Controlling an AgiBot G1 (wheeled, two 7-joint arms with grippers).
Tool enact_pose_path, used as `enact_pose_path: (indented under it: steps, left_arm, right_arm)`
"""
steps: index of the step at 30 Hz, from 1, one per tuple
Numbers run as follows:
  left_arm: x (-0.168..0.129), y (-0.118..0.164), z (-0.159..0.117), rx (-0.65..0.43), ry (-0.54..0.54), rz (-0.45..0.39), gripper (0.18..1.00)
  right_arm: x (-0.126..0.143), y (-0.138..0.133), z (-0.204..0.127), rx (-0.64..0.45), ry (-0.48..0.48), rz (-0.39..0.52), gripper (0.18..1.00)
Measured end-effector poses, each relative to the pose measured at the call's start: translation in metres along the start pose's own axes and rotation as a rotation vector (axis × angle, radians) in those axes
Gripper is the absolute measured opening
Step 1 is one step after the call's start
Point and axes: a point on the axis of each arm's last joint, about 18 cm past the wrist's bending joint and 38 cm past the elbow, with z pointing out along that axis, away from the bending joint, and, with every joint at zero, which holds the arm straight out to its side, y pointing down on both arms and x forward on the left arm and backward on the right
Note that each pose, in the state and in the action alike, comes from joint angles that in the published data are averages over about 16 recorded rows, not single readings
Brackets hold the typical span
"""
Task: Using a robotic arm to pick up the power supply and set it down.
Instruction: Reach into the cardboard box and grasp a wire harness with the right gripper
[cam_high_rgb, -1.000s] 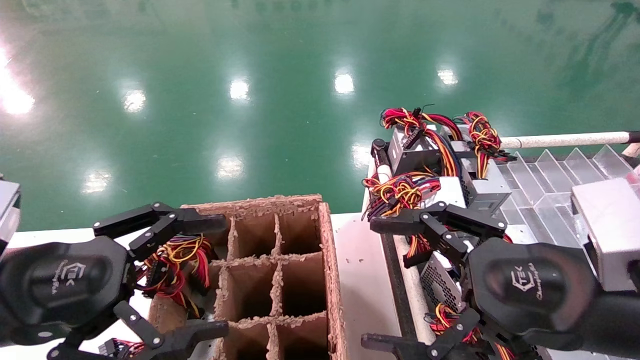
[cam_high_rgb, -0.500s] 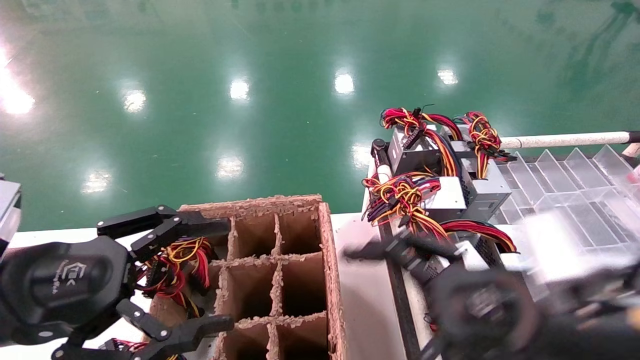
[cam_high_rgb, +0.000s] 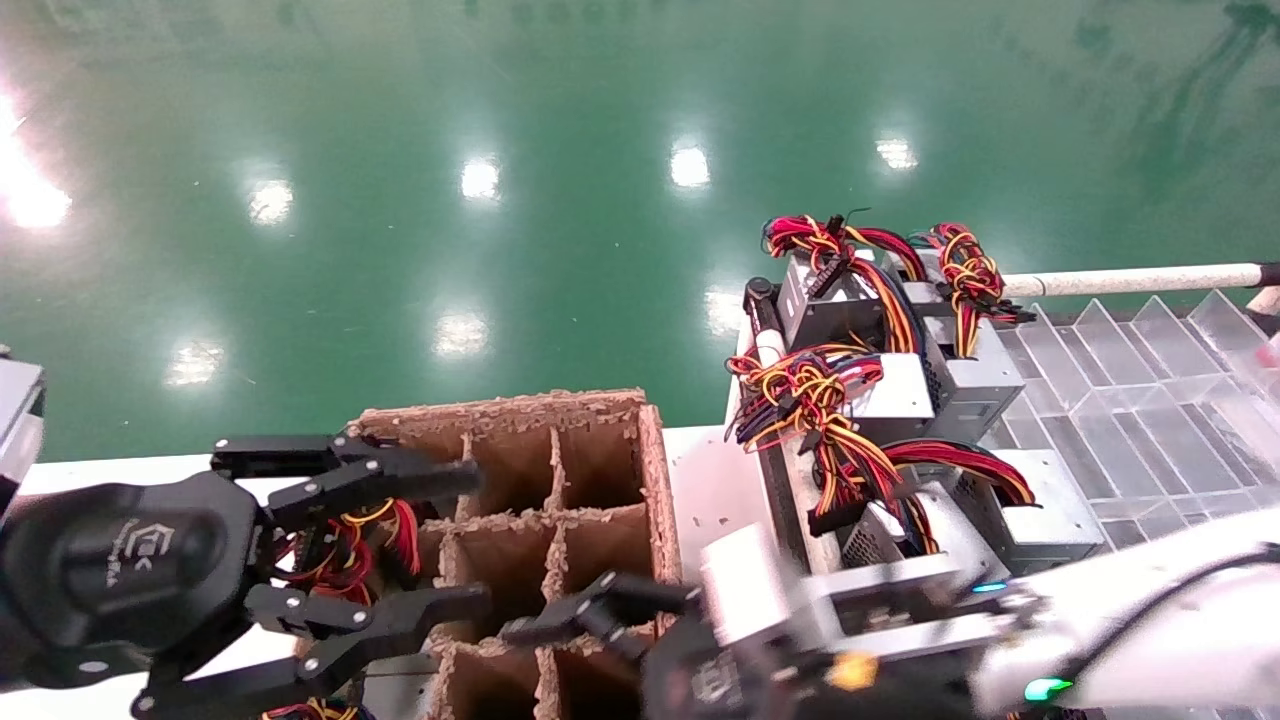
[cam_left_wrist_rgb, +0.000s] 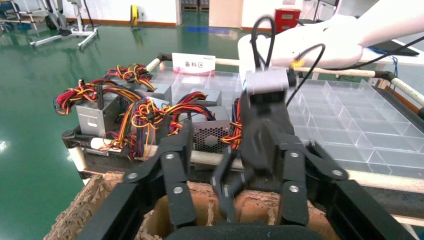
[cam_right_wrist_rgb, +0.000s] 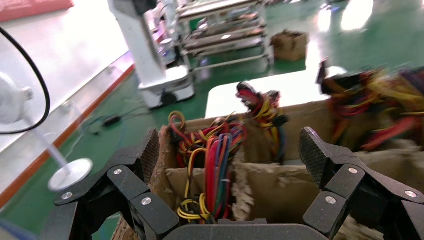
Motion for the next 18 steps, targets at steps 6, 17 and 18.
enact_pose_path:
  steps: [6,17,18]
  left_arm:
    - [0.0,0.0,0.0,0.0,0.0,0.0,0.509]
    - [0.0,0.0,0.0,0.0,0.0,0.0,0.312]
    - [0.0,0.0,0.0,0.0,0.0,0.0,0.295]
  right_arm:
    - [0.011,0.011,0.033,-0.044,-0.062,0.016,1.001]
    - [0.022,0.021,0.072,-0.105,-0.131,0.023,0.972]
    - [0.023,0.022,0.074,-0.111,-0.136,0.022,0.968]
